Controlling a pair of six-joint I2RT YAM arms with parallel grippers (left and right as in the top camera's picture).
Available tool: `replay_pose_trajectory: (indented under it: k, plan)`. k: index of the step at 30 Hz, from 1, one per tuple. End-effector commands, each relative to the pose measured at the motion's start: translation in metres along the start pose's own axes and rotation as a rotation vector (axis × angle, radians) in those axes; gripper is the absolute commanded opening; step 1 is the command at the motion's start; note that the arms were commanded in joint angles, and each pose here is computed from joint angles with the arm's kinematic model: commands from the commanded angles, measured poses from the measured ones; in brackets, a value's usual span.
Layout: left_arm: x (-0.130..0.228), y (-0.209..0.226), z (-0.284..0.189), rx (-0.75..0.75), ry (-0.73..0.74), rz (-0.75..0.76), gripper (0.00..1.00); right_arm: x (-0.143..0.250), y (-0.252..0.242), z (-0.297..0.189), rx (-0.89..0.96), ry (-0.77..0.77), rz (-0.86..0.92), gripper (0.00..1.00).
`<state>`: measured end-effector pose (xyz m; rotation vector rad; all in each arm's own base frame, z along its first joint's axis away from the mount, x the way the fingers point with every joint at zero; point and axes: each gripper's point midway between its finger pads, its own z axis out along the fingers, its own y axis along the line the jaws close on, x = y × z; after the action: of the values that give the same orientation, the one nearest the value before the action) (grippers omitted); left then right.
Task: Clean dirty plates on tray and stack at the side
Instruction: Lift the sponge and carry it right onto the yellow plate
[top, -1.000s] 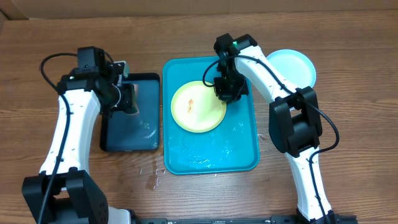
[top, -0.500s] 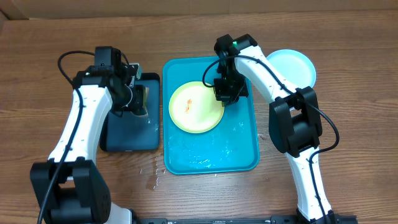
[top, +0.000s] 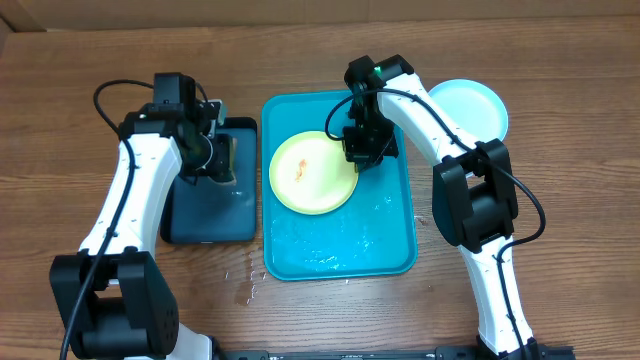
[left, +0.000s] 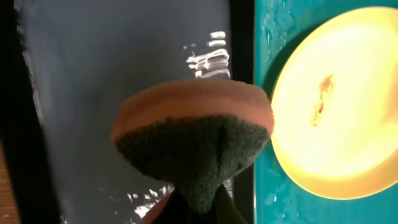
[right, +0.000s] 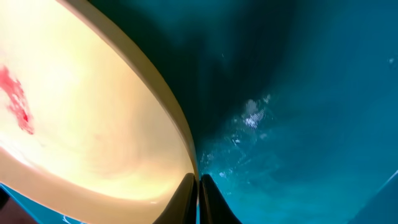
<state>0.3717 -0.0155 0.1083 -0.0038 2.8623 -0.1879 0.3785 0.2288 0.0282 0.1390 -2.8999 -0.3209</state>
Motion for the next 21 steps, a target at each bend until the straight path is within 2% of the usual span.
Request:
replay_pose_trajectory:
  k: [1,4,5,6,7,10,13,19,21]
  plan:
    - [-0.024,-0.005,-0.018,-0.033,-0.067,0.017,0.04,-0.003,0.012,-0.02,-0.033,-0.059,-0.044,0.04]
    - [-0.037,-0.02,-0.029,-0.011,-0.103,0.042,0.04,-0.005,0.013,-0.02,-0.036,-0.069,-0.047,0.06]
    - [-0.039,-0.028,-0.031,0.011,-0.112,0.04,0.04,-0.005,0.013,-0.02,-0.036,-0.07,-0.047,0.13]
    - [-0.041,-0.038,-0.032,0.046,-0.118,0.04,0.04,-0.005,0.013,-0.02,-0.035,-0.069,-0.047,0.33]
    - [-0.041,-0.049,-0.032,0.087,-0.119,0.043,0.04,-0.005,0.013,-0.02,-0.035,-0.068,-0.046,0.43]
    - [-0.037,-0.074,-0.026,0.156,-0.095,0.049,0.04,-0.004,0.012,-0.02,-0.034,-0.065,-0.045,0.56]
    - [-0.028,-0.091,-0.012,0.17,-0.051,0.043,0.04,-0.003,0.012,-0.02,-0.033,-0.061,-0.044,0.59]
    - [-0.013,-0.11,0.033,0.168,0.063,0.019,0.04,-0.001,0.011,-0.02,-0.03,-0.053,-0.041,0.58]
    - [-0.01,-0.111,0.048,0.174,0.094,0.014,0.04,0.001,0.01,-0.02,-0.028,-0.045,-0.038,0.5]
